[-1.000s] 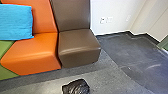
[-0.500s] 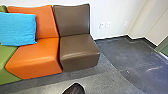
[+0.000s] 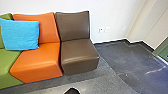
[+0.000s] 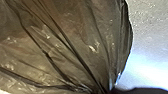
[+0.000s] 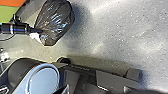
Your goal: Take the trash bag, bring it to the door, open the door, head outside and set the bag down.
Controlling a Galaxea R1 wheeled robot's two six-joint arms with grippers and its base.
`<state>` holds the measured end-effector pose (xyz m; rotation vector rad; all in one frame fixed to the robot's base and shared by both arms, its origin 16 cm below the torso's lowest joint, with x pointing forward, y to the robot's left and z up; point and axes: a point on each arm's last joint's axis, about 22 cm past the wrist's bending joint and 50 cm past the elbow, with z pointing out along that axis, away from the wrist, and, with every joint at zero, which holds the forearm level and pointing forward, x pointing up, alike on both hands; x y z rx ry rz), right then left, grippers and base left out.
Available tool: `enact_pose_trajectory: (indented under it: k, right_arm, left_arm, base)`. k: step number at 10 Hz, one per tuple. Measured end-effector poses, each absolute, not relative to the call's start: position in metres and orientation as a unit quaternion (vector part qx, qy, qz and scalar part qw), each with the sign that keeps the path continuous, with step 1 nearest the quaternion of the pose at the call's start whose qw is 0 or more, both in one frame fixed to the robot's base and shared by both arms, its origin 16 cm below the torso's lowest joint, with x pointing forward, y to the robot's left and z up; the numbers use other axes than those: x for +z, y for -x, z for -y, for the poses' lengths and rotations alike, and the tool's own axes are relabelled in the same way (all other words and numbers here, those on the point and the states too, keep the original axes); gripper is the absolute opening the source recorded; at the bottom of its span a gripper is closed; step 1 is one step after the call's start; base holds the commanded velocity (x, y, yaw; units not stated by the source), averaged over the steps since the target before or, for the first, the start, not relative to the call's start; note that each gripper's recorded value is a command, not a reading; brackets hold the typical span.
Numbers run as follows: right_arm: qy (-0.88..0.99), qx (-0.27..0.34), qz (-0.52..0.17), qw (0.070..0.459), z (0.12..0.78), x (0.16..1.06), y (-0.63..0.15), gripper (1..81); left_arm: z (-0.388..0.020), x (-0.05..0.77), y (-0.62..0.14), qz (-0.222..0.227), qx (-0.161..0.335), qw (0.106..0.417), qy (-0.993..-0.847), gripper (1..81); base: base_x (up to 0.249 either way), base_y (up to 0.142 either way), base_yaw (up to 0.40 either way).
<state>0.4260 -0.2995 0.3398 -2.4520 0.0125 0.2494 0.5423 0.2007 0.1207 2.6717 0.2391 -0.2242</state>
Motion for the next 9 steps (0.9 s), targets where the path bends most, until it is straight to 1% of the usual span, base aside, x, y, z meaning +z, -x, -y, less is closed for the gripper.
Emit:
enact_pose_trajectory:
  k: [2, 5, 7, 9]
  right_arm:
    - [0.938, 0.094, -0.004, 0.334, 0.295, 0.361, -0.423, 81.1]
    - [0.939, 0.089, -0.011, 0.333, 0.297, 0.388, -0.418, 81.1]
    - [0.937, 0.105, -0.020, 0.332, 0.294, 0.391, -0.401, 81.1]
    - [0.932, 0.125, -0.039, 0.337, 0.280, 0.388, -0.376, 81.1]
  left_arm:
    - [-0.206, 0.147, -0.547, -0.086, -0.075, 0.222, -0.968, 1.0]
    - [-0.209, 0.188, -0.545, -0.080, -0.073, 0.233, -0.966, 1.0]
    - [-0.221, 0.206, -0.527, -0.079, -0.086, 0.236, -0.965, 1.0]
    - [-0.228, 0.229, -0.502, -0.076, -0.107, 0.248, -0.960, 1.0]
  base:
    - [0.000, 0.000, 0.000]
    - [0.000, 0.000, 0.000]
    - [0.000, 0.000, 0.000]
    - [0.000, 0.000, 0.000]
